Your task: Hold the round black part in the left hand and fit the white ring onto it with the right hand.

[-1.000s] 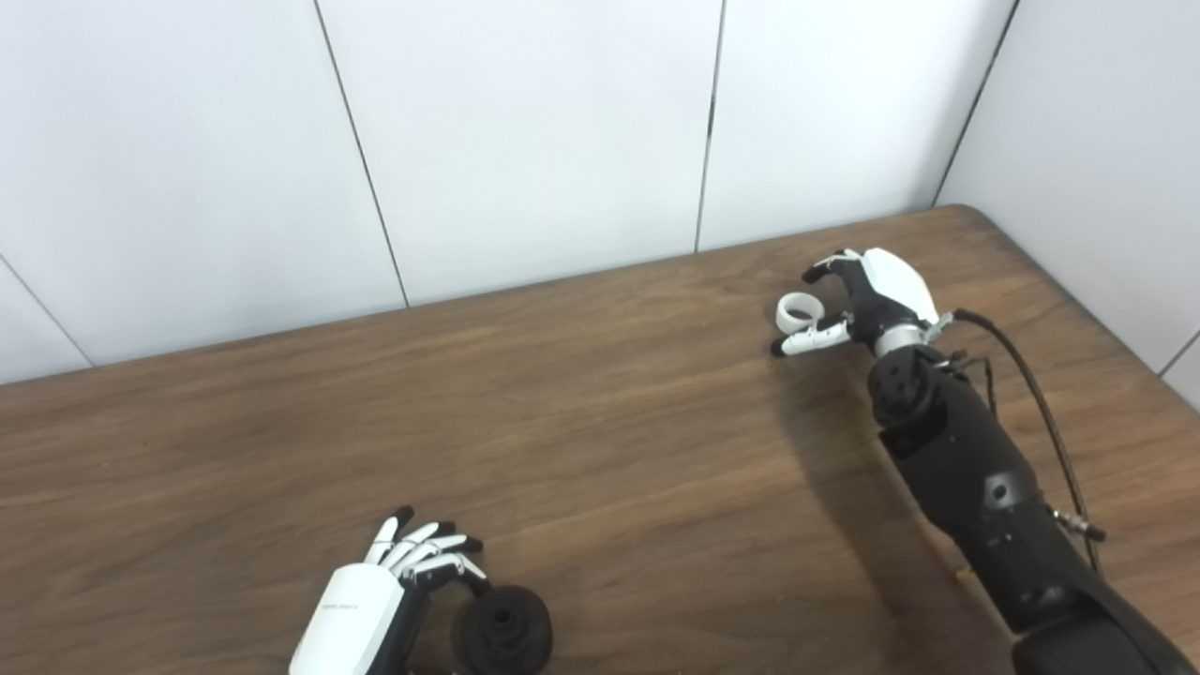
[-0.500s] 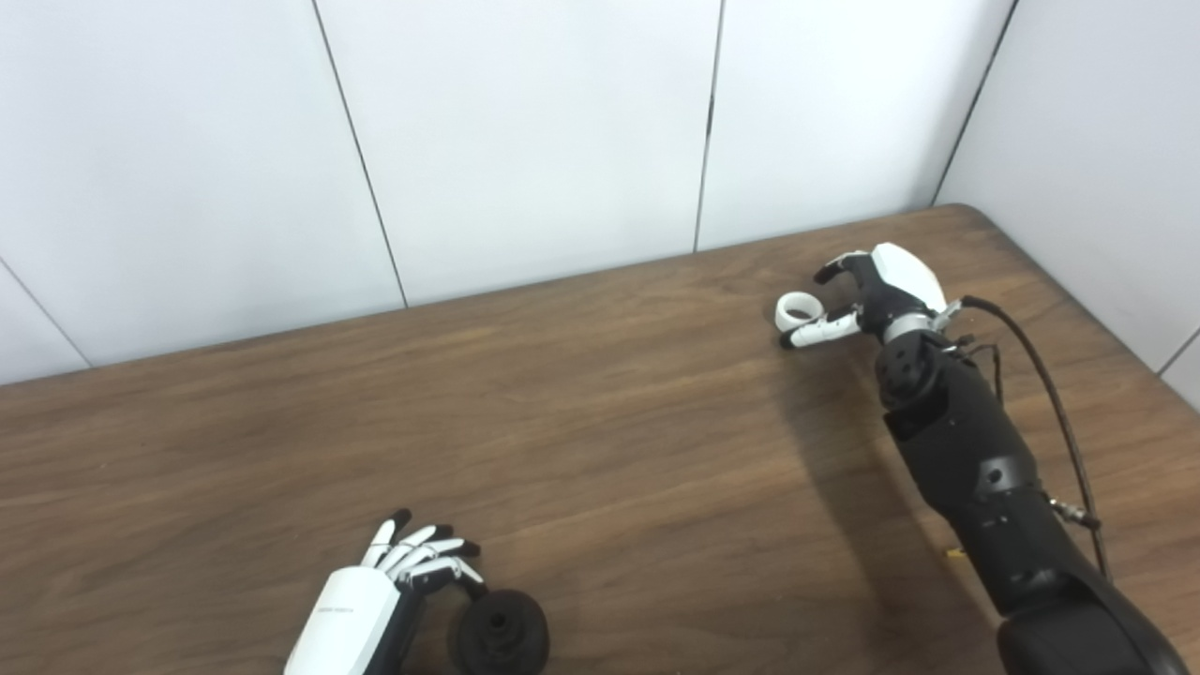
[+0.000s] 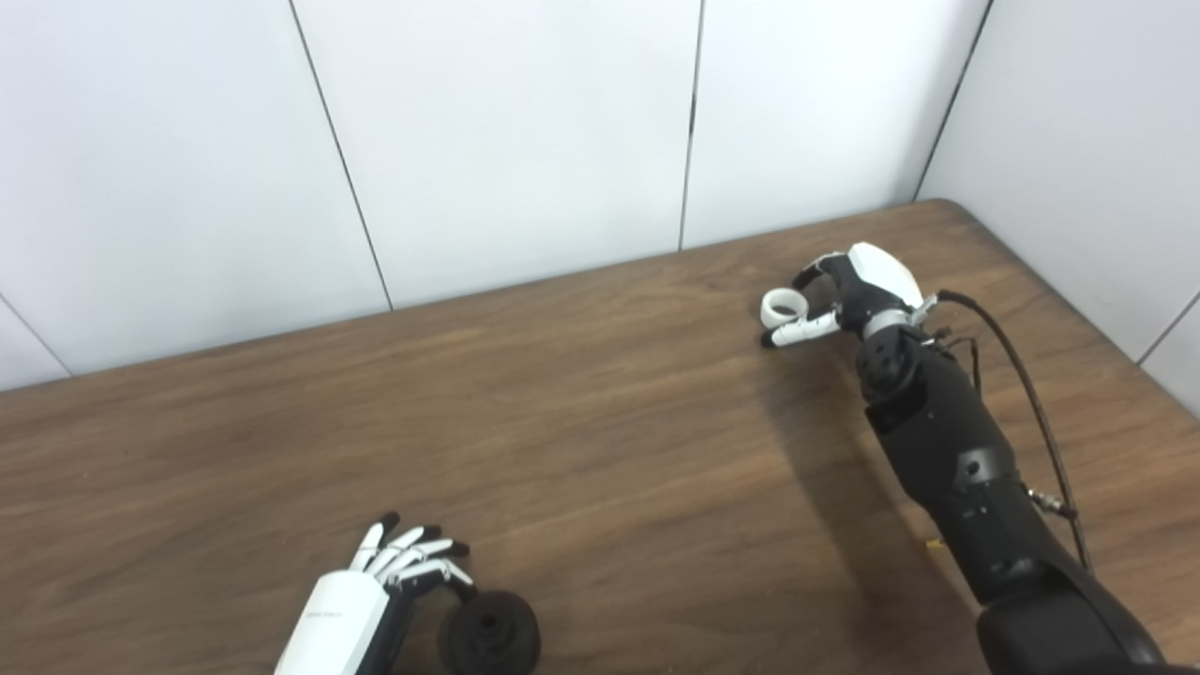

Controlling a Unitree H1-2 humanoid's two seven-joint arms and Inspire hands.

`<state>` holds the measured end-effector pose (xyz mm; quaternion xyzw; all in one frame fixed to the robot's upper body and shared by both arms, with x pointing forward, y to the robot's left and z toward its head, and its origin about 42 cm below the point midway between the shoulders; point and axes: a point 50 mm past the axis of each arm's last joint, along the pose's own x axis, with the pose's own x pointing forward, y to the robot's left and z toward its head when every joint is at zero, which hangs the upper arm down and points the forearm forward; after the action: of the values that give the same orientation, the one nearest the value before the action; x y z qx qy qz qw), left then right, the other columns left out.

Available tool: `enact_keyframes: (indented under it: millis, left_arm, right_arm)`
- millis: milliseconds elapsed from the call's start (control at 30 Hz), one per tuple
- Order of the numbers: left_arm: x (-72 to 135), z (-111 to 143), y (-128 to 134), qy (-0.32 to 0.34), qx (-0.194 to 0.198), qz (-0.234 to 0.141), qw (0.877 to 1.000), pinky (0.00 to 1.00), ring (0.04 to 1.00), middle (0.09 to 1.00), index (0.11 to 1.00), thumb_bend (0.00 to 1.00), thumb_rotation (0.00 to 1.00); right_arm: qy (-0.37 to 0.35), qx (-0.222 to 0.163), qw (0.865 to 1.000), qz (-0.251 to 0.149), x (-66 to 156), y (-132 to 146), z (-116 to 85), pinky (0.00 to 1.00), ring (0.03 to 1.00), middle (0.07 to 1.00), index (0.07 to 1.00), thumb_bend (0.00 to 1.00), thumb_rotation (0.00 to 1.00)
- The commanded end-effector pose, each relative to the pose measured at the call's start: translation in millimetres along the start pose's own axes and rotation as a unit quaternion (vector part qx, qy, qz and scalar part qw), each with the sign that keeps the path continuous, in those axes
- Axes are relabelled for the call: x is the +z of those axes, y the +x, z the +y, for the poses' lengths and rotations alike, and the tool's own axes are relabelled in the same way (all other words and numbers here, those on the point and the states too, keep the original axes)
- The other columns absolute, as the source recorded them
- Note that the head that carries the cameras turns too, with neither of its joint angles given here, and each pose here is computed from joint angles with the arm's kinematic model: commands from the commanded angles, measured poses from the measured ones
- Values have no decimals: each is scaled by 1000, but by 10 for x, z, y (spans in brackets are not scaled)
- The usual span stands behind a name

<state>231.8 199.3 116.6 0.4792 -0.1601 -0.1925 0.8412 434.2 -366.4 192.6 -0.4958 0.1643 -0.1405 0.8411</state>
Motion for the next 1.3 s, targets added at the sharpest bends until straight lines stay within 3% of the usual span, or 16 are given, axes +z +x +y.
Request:
enact_keyframes:
  millis: [0, 600, 633, 667, 733, 1267]
  left_arm:
    - [-47, -3, -90, 12, -20, 9, 1000, 1000, 872, 774, 482, 524, 52]
    - [-28, 16, -90, 15, -19, 10, 1000, 1000, 868, 773, 482, 524, 52]
    - [-26, 17, -89, 15, -19, 10, 1000, 1000, 868, 772, 482, 524, 52]
    - [-24, 18, -88, 14, -19, 10, 1000, 1000, 868, 772, 482, 524, 51]
    - [-21, 21, -88, 13, -20, 11, 1000, 1000, 870, 774, 482, 524, 51]
    - [29, 23, -66, 12, -18, 12, 1000, 1000, 868, 773, 482, 524, 52]
  right_arm:
    - [8, -32, 999, -21, 217, 67, -254, 995, 1000, 928, 682, 809, 275]
    - [8, -35, 999, -24, 230, 62, -227, 990, 996, 908, 596, 788, 219]
    - [10, -34, 999, -25, 228, 59, -227, 992, 997, 906, 545, 659, 186]
    - [12, -34, 999, -27, 226, 56, -226, 996, 999, 906, 518, 594, 167]
    - [16, -36, 999, -31, 214, 51, -224, 1000, 998, 898, 493, 538, 147]
    - [22, -44, 998, -37, 104, -10, -264, 945, 963, 860, 486, 522, 136]
